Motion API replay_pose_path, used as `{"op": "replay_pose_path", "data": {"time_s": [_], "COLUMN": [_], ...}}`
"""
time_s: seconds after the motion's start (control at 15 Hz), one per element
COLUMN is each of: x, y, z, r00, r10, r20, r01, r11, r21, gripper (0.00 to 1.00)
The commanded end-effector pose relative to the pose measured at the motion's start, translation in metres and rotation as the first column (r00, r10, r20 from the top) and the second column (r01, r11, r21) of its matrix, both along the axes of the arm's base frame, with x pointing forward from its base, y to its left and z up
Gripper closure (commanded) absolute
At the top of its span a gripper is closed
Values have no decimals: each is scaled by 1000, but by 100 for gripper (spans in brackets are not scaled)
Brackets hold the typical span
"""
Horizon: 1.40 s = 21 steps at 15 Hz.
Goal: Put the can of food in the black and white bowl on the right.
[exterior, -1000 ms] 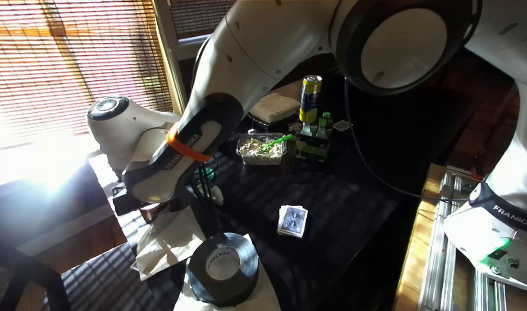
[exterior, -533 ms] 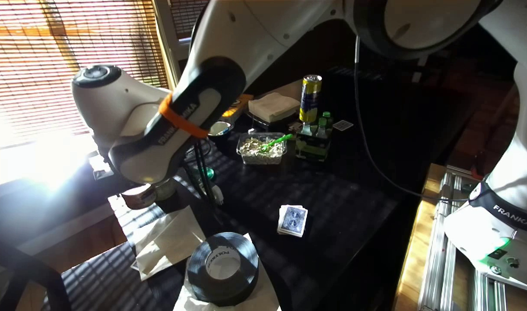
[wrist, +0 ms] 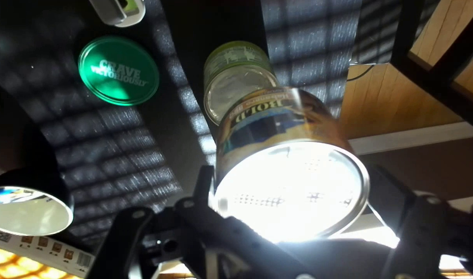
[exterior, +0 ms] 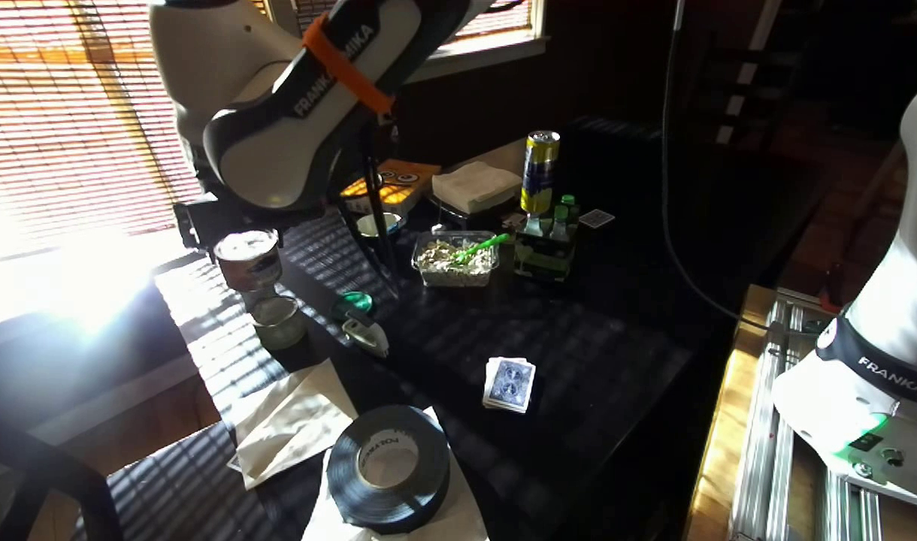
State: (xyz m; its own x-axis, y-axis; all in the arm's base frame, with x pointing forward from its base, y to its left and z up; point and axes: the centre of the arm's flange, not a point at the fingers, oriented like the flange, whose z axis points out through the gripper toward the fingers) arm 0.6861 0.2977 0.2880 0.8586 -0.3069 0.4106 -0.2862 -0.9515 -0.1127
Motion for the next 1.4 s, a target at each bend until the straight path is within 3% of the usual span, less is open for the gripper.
{"op": "replay_pose_path", "data": {"time_s": [0.0,0.13,0.2,0.4,0.67,0.93,1.2,1.27,1.33], "x": [-4,-14,-12,11,58,102,129,77,82], "y": [-3,-4,-3,-25,-54,-66,-82,-92,-97], "z": [4,4,2,-1,-12,-35,-48,-52,-53], "r00": [1000,999,1000,989,940,910,886,900,895], "r10": [21,38,6,-142,-329,-409,-464,-435,-445], "r20": [6,1,19,48,89,71,11,18,14], "r01": [-21,-38,-6,143,334,416,462,433,443], "r11": [1000,999,1000,990,940,898,880,891,887], "r21": [6,11,-3,-18,-61,-142,-109,-137,-130], "gripper": [4,4,29,29,29,29,29,4,4]}}
